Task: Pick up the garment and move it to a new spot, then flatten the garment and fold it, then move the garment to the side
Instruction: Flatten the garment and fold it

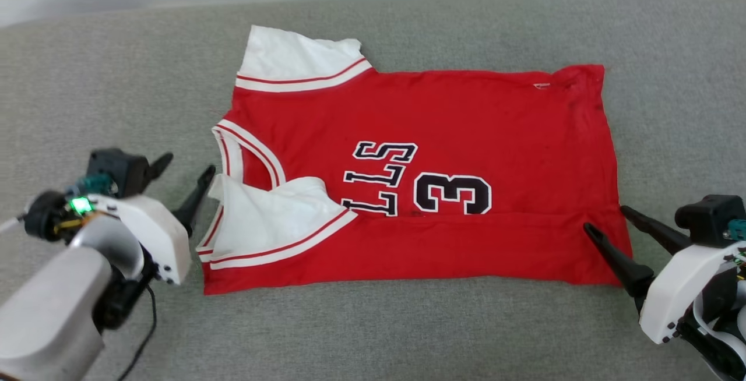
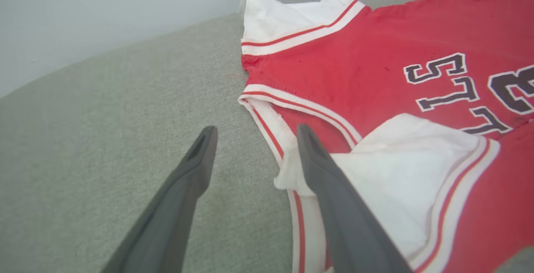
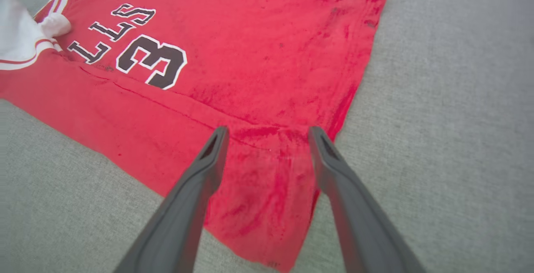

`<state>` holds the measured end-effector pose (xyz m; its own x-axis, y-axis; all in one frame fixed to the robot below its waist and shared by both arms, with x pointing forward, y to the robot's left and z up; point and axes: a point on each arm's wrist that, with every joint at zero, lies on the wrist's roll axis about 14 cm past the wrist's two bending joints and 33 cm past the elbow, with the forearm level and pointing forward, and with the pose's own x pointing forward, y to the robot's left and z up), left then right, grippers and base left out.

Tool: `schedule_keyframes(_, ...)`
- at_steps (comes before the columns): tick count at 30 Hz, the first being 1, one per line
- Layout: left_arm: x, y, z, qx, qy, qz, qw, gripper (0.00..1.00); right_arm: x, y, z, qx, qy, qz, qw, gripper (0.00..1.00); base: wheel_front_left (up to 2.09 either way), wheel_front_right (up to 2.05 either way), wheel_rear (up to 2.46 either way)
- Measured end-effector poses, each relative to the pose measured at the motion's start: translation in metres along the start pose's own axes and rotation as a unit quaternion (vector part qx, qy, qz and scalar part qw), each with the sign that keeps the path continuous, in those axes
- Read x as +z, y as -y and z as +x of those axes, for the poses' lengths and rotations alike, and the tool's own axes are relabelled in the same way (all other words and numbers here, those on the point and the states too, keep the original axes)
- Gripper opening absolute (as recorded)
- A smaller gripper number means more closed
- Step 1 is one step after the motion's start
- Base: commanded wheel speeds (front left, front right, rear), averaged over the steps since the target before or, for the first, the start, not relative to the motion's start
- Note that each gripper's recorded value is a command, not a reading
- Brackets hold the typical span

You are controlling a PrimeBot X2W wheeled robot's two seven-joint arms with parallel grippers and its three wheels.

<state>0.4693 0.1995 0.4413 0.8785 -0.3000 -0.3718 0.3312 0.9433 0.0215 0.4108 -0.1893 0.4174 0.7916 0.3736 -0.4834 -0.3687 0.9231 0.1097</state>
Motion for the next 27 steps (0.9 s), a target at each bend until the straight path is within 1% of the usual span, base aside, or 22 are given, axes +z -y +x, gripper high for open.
schedule_keyframes(2,0.018,-0.005,-0.005,-0.002,0.001,0.016,1.0,1.0,0.01,-0.003,-0.002,0.003,0.014,-0.009,1.0,1.0,0.0,0.0,0.0)
schedule_keyframes(4,0.026,-0.007,-0.011,-0.006,-0.016,0.021,1.0,1.0,0.018,-0.004,-0.002,0.002,0.024,-0.014,1.0,1.0,0.0,0.0,0.0)
schedule_keyframes(7,0.028,-0.005,-0.018,-0.019,-0.064,0.02,0.998,1.0,0.021,-0.008,-0.003,0.004,0.027,-0.015,1.0,1.0,0.0,0.0,0.0)
schedule_keyframes(10,0.019,0.001,-0.025,-0.04,-0.131,0.014,0.991,1.0,0.023,-0.011,-0.002,0.006,0.027,-0.016,0.999,1.0,0.0,0.0,0.0)
schedule_keyframes(14,0.001,0.011,-0.033,-0.07,-0.223,0.004,0.972,1.0,0.024,-0.014,0.0,0.008,0.026,-0.016,0.999,1.0,0.0,0.0,0.0)
schedule_keyframes(17,-0.017,0.017,-0.039,-0.086,-0.285,-0.002,0.955,1.0,0.022,-0.014,-0.001,0.008,0.019,-0.014,1.0,1.0,0.0,0.0,0.0)
schedule_keyframes(23,-0.053,0.028,-0.041,-0.104,-0.364,-0.015,0.925,1.0,0.016,-0.013,0.001,0.006,0.003,-0.01,1.0,1.0,0.0,0.0,0.0)
schedule_keyframes(26,-0.076,0.033,-0.043,-0.11,-0.404,-0.011,0.908,1.0,0.016,-0.011,0.004,0.005,0.0,-0.009,1.0,1.0,0.0,0.0,0.0)
schedule_keyframes(27,-0.08,0.032,-0.042,-0.108,-0.41,-0.012,0.906,1.0,0.016,-0.01,0.004,0.004,-0.002,-0.008,1.0,1.0,0.0,0.0,0.0)
